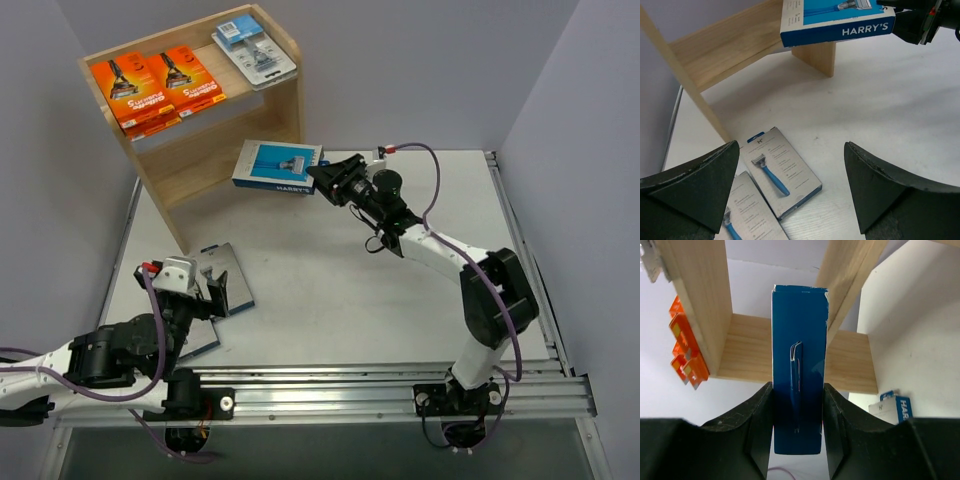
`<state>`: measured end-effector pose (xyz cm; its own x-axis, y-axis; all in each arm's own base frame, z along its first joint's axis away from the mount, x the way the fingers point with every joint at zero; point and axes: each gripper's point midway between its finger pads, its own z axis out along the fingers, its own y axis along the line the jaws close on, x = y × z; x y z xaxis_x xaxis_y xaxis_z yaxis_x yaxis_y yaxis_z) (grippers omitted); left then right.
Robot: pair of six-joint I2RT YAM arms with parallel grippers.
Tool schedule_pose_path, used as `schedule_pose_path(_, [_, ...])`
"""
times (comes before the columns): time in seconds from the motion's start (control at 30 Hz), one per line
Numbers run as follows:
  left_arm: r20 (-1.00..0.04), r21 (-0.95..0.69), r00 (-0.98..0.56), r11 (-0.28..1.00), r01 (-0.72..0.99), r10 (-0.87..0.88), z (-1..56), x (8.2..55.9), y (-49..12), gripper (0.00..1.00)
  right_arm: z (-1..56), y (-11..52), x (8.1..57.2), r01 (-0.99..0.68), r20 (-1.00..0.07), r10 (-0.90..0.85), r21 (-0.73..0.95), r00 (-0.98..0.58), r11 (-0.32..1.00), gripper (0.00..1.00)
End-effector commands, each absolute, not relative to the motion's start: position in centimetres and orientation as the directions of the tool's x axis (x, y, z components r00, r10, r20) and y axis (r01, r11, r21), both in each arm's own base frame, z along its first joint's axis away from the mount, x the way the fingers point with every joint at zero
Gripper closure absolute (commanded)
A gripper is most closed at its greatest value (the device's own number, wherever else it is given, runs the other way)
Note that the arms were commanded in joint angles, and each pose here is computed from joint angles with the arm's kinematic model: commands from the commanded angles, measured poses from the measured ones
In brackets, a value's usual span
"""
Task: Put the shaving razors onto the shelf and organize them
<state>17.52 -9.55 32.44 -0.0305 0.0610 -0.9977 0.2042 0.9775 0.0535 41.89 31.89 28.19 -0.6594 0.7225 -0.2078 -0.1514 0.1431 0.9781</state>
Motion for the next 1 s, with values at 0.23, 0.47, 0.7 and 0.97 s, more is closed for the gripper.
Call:
schedule_pose_path(0.23, [-0.997, 0.081, -0.009, 0.994, 0.074, 0.082, 32.5, 17.9, -5.6, 0.06, 35.1, 36.8, 47.2, -0.344, -0.186, 0.826, 0.939, -0.533, -0.011, 1.0])
schedule_pose_path(0.47, [-0.989, 0.148, 0.001, 0.989, 0.023, 0.148, 32.8, 17.9, -3.2, 0.06, 34.5, 39.3, 50.1, -0.335, -0.141, 0.898, 0.942, -0.417, -0.008, 1.0])
schedule_pose_path(0.7, [-1.0, 0.025, 0.015, 1.0, 0.017, 0.025, 32.0, 17.7, -0.9, 0.06, 34.1, 40.9, 51.7, -0.308, -0.11, 0.951, 0.951, -0.29, 0.016, 1.0])
schedule_pose_path(0.97, [-0.997, 0.076, 0.014, 0.997, 0.035, 0.075, 31.7, 17.7, -1.9, 0.06, 32.4, 40.2, 52.0, -0.249, -0.057, 0.987, 0.968, -0.152, 0.018, 1.0])
